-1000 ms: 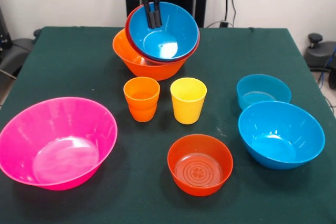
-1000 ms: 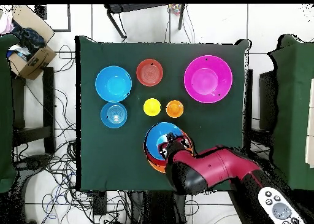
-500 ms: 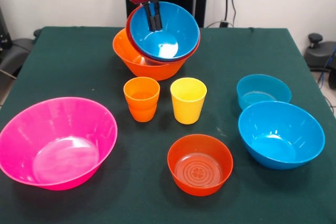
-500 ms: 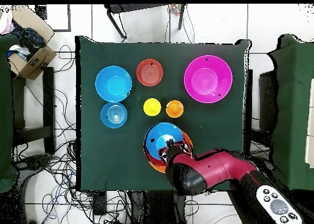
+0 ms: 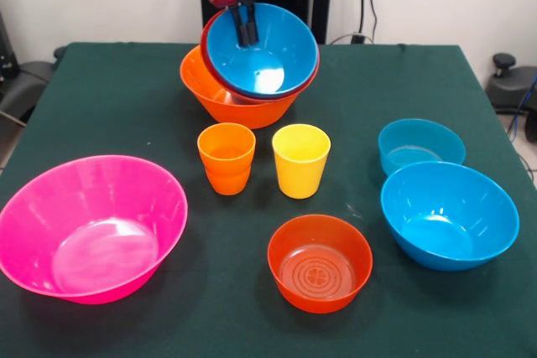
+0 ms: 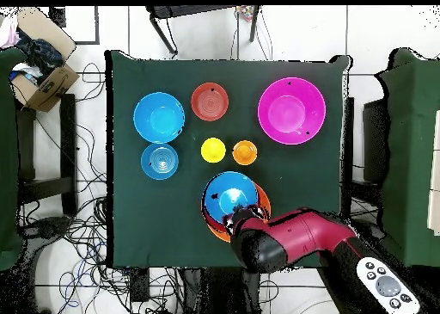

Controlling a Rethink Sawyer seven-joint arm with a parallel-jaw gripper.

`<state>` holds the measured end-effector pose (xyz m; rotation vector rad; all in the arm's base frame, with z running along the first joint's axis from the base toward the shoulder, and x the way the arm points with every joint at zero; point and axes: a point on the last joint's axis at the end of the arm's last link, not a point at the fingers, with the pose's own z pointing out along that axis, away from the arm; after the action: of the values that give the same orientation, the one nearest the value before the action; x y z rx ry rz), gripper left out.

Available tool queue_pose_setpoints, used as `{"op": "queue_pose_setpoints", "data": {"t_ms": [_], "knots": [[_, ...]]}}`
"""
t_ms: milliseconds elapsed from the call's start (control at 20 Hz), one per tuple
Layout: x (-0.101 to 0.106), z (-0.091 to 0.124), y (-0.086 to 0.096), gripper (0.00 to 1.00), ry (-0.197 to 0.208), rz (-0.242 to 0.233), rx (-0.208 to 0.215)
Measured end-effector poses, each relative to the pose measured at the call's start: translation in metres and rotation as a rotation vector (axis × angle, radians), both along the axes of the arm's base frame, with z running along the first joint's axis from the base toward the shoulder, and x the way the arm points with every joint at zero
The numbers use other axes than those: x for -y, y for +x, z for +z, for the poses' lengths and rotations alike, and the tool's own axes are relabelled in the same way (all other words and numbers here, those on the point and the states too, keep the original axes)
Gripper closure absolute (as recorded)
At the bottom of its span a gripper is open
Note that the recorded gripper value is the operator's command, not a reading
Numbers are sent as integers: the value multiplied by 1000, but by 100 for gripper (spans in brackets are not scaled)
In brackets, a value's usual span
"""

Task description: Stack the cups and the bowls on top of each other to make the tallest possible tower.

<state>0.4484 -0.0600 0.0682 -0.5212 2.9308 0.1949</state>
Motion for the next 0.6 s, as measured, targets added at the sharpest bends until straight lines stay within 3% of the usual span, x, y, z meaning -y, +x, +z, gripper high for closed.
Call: {"op": "queue_pose_setpoints", "data": {"t_ms": [600], "knots": [[2,0,-7,100,-18,-13,-79]]}}
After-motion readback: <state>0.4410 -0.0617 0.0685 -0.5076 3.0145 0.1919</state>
